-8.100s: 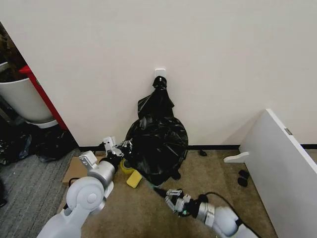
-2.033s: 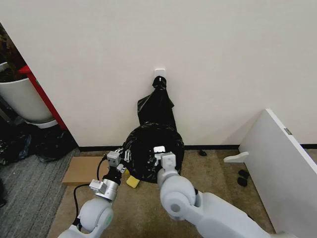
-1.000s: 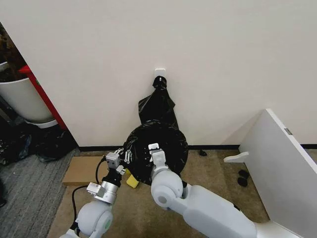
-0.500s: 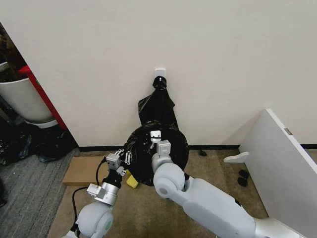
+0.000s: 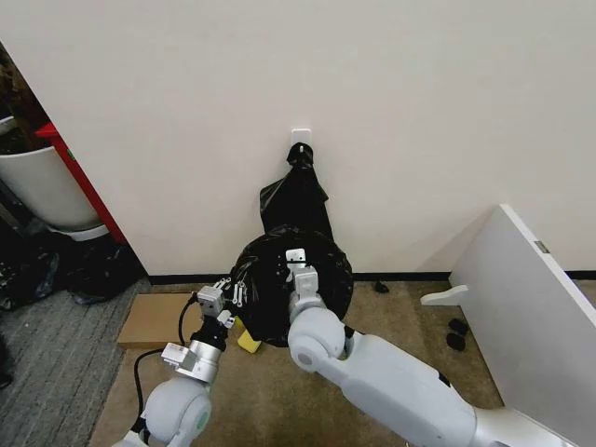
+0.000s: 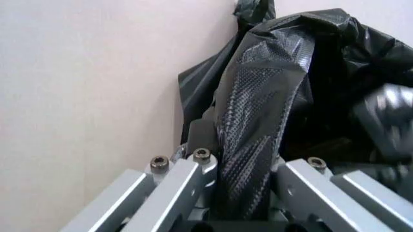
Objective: Place the garbage bag over the trash bin.
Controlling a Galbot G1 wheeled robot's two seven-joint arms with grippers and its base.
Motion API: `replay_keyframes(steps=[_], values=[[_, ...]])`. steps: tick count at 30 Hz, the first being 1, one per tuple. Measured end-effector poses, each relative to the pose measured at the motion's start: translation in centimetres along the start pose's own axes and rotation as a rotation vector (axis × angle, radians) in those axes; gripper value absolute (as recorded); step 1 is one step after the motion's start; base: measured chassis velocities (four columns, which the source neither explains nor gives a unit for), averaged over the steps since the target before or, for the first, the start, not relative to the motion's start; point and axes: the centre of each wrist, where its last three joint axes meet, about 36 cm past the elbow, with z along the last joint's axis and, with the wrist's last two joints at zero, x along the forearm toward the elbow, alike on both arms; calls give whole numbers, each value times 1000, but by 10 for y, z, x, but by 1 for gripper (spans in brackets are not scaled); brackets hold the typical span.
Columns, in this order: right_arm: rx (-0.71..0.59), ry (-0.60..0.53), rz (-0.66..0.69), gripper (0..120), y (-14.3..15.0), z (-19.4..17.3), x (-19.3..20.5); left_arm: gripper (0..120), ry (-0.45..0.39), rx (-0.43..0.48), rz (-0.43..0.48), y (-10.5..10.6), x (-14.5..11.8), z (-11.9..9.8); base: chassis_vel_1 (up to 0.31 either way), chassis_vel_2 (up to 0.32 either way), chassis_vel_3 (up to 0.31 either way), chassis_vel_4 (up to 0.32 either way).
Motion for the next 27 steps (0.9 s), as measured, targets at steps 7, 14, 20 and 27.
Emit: replay_keyframes(steps=[7, 14, 20, 27], values=[[118, 26, 115, 0, -17, 14, -17, 3, 0, -1, 4, 0, -1, -2, 0, 0, 0, 0], [176, 6, 143, 0, -22, 19, -17, 3, 3, -3, 4, 1, -1, -1, 0, 0, 0, 0], [170, -10, 112, 0, -20, 17, -6, 3, 3, -2, 2, 2, -1, -2, 0, 0, 0, 0], [63, 6, -49, 0, -6, 4, 37, 3, 2, -1, -1, 3, -3, -1, 0, 0, 0, 0]])
